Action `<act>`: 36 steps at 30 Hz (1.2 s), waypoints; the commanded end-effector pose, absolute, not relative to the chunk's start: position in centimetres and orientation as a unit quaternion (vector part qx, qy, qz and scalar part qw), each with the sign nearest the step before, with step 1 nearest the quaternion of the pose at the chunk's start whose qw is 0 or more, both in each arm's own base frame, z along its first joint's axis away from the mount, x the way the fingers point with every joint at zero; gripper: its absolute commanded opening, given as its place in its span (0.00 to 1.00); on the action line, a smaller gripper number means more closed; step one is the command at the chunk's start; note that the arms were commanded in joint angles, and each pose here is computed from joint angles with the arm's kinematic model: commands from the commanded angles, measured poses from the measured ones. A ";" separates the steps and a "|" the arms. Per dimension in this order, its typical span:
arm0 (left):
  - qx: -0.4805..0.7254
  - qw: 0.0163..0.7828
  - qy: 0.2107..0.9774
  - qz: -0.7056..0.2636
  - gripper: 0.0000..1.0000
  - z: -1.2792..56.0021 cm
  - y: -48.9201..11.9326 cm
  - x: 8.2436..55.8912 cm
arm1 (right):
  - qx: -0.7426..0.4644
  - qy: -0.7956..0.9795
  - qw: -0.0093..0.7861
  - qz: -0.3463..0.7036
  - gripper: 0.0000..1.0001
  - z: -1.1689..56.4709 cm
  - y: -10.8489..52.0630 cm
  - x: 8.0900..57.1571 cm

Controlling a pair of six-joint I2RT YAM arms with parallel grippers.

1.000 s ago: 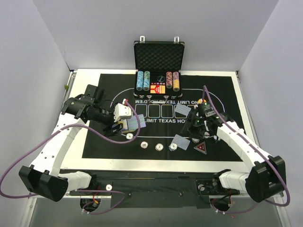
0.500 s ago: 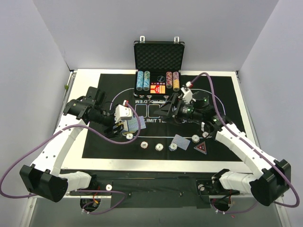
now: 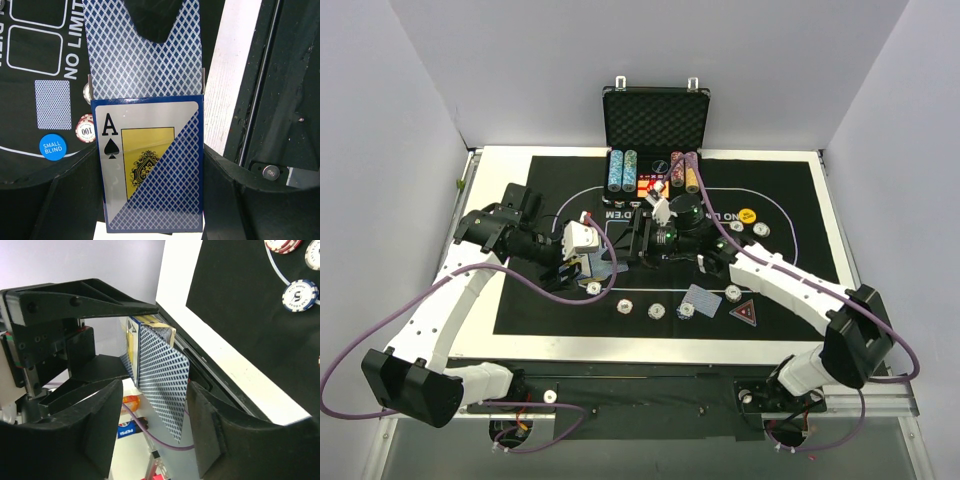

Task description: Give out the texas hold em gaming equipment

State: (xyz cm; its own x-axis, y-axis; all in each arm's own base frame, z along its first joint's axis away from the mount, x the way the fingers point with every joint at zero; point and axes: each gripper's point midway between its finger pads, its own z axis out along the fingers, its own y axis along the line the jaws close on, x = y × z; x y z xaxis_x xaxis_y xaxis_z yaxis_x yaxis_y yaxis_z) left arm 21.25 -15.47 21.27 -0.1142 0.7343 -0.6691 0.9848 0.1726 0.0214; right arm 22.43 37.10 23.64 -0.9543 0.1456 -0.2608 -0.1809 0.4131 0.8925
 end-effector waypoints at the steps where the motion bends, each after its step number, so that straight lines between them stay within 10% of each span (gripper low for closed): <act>1: 0.611 0.326 0.686 -0.225 0.00 23.5 -16.5 21.8 | -0.031 0.809 0.163 0.564 0.43 25.9 38.1 22.8; 9: 0.610 0.328 0.686 -0.223 0.00 23.6 -16.4 21.8 | -0.029 0.827 0.159 0.539 0.13 24.2 36.9 22.5; 36: 0.612 0.326 0.685 -0.225 0.00 23.6 -16.4 21.5 | 0.025 0.814 0.225 0.535 0.00 27.5 30.5 28.5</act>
